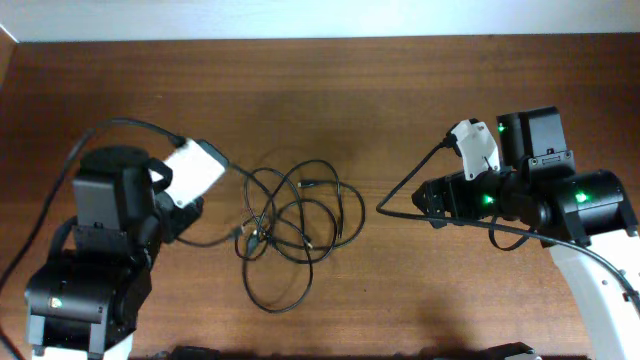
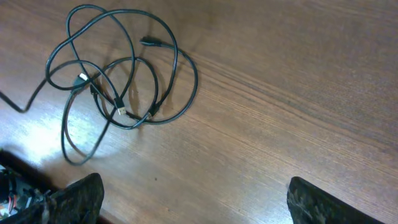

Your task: Untangle cables

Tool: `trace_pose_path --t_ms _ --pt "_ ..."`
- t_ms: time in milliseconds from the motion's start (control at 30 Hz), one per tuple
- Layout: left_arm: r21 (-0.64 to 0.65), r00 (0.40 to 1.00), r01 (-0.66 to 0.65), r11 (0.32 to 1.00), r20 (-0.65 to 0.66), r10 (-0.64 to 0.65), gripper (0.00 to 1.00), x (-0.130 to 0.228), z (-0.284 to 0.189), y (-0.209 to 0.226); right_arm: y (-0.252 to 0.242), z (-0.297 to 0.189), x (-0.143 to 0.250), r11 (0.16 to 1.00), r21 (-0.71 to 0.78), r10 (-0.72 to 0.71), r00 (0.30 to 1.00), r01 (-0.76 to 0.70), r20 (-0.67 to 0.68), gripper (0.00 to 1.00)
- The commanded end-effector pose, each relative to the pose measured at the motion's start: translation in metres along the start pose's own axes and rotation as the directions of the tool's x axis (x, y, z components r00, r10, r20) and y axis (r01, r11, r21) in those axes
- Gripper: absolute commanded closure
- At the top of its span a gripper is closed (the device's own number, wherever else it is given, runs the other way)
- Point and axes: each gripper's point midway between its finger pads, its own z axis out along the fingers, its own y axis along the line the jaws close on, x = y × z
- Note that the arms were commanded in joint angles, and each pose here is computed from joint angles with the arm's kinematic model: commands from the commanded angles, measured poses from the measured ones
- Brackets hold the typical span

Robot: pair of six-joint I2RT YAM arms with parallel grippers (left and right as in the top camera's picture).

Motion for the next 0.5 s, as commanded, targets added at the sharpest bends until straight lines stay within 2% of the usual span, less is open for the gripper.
trace_pose_path --t_ms 0,100,167,267,367,467 --pt "-0.251 0.971 0.213 0.944 -0.056 -0.234 1.00 0.016 -0.011 0.045 -0.002 -0.003 -0.003 1.000 0.011 -0.012 1.000 0.012 0.011 0.07" --pt "-0.399 0.927 0.331 0.855 -0.034 -0.375 1.00 0.025 -0.020 0.069 -0.002 -0.003 -0.003 1.000 0.011 -0.012 1.000 0.012 0.011 0.07" --pt "-0.489 0.872 0.432 0.758 0.012 -0.489 1.00 0.034 -0.027 0.086 -0.002 -0.003 -0.003 1.000 0.011 -0.012 1.000 0.012 0.011 0.07" --pt "-0.543 0.751 0.595 0.593 0.112 -0.651 1.00 0.049 -0.033 0.101 -0.002 -0.003 -0.003 1.000 0.011 -0.012 1.000 0.012 0.011 0.07" --pt "-0.571 0.631 0.693 0.440 0.184 -0.753 1.00 0.067 -0.036 0.110 -0.002 -0.003 -0.003 1.000 0.011 -0.012 1.000 0.012 0.011 0.07" --pt "-0.614 0.580 0.702 0.361 0.200 -0.789 1.00 0.085 -0.040 0.119 -0.002 -0.003 -0.003 1.000 0.011 -0.012 1.000 0.012 0.011 0.07"
